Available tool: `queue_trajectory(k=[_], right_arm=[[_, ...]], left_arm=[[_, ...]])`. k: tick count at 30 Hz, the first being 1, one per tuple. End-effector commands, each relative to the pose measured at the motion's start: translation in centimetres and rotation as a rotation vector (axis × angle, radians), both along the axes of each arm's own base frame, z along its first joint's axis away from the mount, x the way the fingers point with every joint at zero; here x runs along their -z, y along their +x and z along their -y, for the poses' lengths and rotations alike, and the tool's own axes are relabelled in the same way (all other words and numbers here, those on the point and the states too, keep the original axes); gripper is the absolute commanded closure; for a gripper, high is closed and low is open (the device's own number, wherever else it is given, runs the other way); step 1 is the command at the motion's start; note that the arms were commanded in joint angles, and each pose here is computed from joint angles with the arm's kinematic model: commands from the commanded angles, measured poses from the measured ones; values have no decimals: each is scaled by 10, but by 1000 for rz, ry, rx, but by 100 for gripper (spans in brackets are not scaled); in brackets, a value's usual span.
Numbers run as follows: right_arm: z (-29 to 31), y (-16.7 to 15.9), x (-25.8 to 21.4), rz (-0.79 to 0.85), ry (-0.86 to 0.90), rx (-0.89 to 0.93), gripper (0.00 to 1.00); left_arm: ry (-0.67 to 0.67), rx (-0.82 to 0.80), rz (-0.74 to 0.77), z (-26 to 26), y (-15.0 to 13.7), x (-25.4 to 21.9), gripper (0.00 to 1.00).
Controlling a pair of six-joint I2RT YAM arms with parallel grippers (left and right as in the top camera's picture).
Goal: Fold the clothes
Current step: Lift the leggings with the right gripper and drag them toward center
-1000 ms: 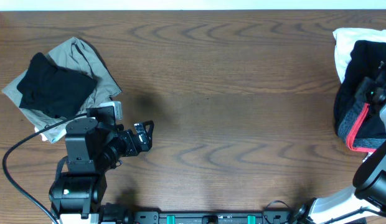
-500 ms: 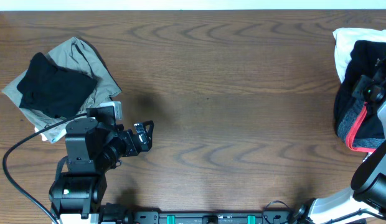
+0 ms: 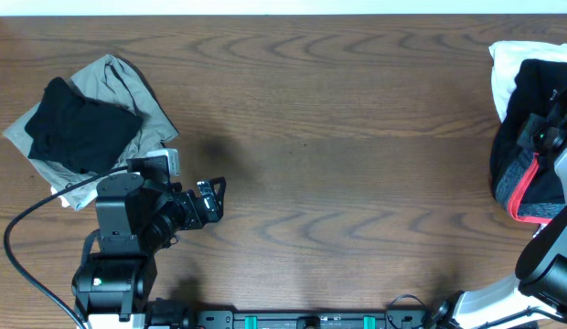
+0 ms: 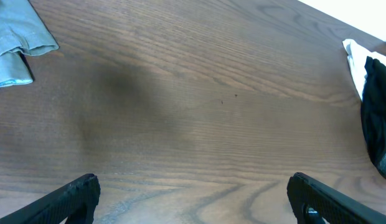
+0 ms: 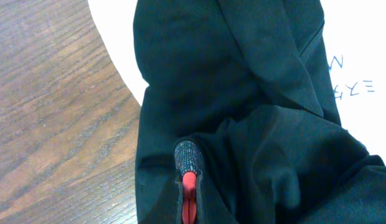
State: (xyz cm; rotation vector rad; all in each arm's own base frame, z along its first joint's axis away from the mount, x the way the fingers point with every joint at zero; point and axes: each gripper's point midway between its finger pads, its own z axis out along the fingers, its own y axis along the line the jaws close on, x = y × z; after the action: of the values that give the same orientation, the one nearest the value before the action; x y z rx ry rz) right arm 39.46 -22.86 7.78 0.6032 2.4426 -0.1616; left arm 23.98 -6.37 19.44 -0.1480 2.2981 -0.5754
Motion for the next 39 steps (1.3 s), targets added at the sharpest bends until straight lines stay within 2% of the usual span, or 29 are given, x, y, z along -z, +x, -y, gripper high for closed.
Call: queue_trajectory(k=[1,7,11,14,21,27,32,39], right_arm=[[-13,12,-20,50,-6,-46,99],[-79,41,-83,198,-10,-228,99],[-157,48,-127,268,-22,-397,99],[-227,45,-140,289,11,-535,99],[-388,33,-134,313,68,-818,99],[-487,21,-112,350,66,-995,98],[-533,20,-83,369,50,-1050,99],[-541,53,-67,477,-8,-928,99]], left_arm=[[2,-1,19,0,2,-8,2],[2,-1,23,0,3,-8,2],[2,-1,23,0,2,-8,2],[2,-1,23,0,2,-8,2],[3,-1,21,0,2,-8,2],[3,-1,21,0,2,-8,2],[5,1,21,0,2,-7,2],[5,1,14,0,3,-6,2]])
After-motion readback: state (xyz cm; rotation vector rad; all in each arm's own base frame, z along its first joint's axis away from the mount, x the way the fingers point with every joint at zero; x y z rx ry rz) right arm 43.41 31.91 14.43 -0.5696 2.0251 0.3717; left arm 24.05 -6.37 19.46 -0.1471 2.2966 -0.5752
